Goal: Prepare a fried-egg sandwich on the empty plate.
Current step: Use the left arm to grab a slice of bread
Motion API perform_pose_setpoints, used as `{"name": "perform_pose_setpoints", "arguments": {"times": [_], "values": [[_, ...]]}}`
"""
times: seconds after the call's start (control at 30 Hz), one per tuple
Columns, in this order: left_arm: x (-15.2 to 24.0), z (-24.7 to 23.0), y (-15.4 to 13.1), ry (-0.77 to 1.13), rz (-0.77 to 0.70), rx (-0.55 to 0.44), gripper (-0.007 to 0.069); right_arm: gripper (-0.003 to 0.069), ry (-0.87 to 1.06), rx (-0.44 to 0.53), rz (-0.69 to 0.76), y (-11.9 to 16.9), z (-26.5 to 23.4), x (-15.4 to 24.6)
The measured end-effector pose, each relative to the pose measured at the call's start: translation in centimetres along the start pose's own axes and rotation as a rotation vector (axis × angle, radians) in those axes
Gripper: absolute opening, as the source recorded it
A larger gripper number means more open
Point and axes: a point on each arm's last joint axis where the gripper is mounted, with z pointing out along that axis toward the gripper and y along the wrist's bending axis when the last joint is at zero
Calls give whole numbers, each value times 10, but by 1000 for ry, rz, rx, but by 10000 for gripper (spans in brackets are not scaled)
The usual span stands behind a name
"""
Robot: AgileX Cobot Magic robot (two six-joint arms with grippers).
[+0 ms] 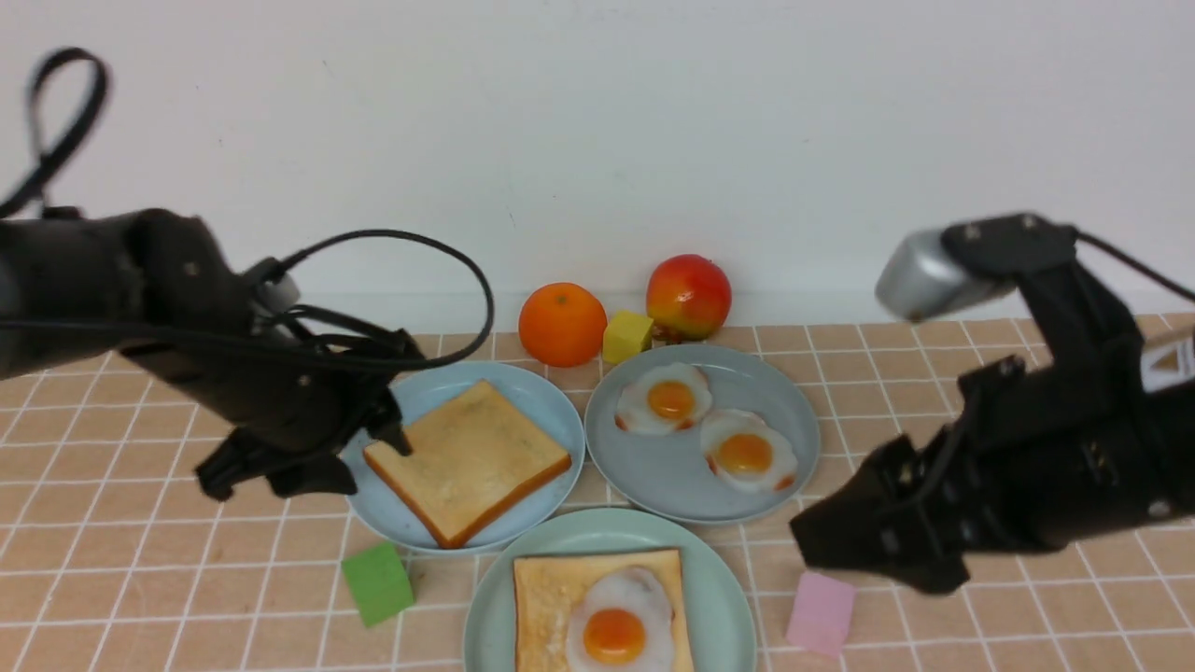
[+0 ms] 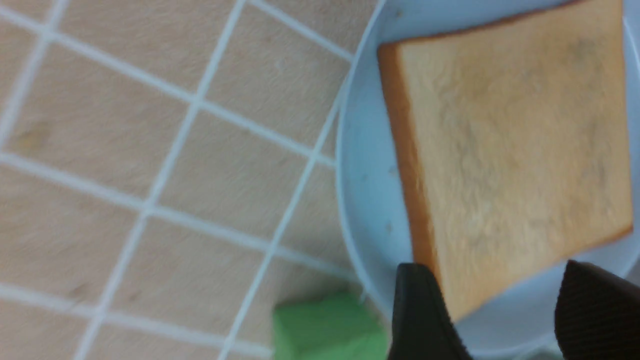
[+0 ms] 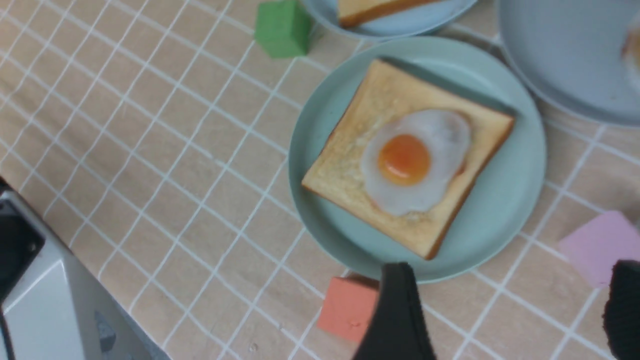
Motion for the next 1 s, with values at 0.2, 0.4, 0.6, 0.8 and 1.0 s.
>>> {"name": "perform_pose_setpoints", "arguments": {"times": [0.2, 0.4, 0.6, 0.8, 1.0], "values": [[-10, 47, -1, 53, -44, -36, 379, 524, 3, -8, -13, 4, 5, 4], [-13, 65, -1, 47, -101, -16, 350, 524, 4, -8, -15, 4, 5, 4], [-12, 67, -1, 53, -100, -16, 180, 524, 8, -8, -16, 4, 5, 4], [-12, 57, -2, 57, -50, -29, 17, 524, 40, -18, -16, 5, 5, 7], [-15, 2, -19, -17, 136, 52, 17, 524, 51, -21, -17, 5, 5, 8]]}}
